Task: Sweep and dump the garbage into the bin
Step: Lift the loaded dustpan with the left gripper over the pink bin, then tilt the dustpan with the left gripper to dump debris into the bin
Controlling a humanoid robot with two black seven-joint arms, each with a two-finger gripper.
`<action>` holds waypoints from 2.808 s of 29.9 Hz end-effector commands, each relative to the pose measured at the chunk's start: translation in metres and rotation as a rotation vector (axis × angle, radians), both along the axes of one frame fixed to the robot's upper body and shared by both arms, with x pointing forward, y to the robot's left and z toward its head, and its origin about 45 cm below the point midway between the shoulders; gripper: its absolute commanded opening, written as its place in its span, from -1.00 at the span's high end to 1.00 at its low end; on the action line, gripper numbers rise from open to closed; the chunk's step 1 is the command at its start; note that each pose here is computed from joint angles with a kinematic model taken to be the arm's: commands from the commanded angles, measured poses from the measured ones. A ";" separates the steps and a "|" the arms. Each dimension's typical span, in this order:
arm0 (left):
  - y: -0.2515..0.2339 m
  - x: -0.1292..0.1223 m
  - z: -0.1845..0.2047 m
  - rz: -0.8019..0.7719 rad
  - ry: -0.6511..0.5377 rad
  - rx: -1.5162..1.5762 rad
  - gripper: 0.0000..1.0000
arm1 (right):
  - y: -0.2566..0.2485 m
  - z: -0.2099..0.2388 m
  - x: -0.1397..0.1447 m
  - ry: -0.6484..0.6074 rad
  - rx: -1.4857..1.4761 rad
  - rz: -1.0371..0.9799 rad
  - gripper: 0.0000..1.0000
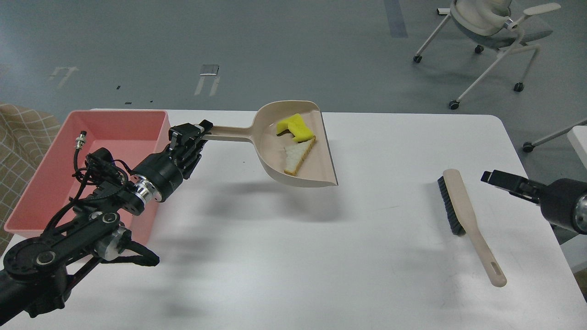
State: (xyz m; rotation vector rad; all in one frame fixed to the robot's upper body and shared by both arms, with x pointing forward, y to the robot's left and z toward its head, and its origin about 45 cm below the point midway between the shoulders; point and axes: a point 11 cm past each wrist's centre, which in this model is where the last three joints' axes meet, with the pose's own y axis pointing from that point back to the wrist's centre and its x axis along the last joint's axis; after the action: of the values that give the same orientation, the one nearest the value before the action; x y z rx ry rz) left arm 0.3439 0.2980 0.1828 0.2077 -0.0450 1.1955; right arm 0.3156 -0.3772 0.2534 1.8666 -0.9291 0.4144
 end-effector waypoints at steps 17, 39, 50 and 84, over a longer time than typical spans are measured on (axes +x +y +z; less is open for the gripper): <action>0.059 0.005 0.039 0.098 -0.043 -0.014 1.00 | 0.097 -0.010 0.040 -0.131 1.016 -0.228 -0.92; 0.164 -0.033 0.076 0.280 -0.039 0.055 1.00 | 0.081 -0.015 0.046 -0.115 1.211 -0.289 -0.92; 0.205 -0.062 0.086 0.361 -0.031 0.069 1.00 | 0.075 -0.023 0.047 -0.102 1.218 -0.318 -0.92; 0.291 -0.138 0.110 0.440 0.068 0.170 1.00 | 0.073 -0.022 0.047 -0.104 1.212 -0.319 -0.92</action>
State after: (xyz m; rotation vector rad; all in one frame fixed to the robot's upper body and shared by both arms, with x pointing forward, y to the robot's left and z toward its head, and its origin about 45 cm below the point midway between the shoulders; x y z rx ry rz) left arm 0.2032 0.5885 0.2869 0.3985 -0.0292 1.6382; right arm 0.3628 -0.3044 0.2311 2.6702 -1.7459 -0.3658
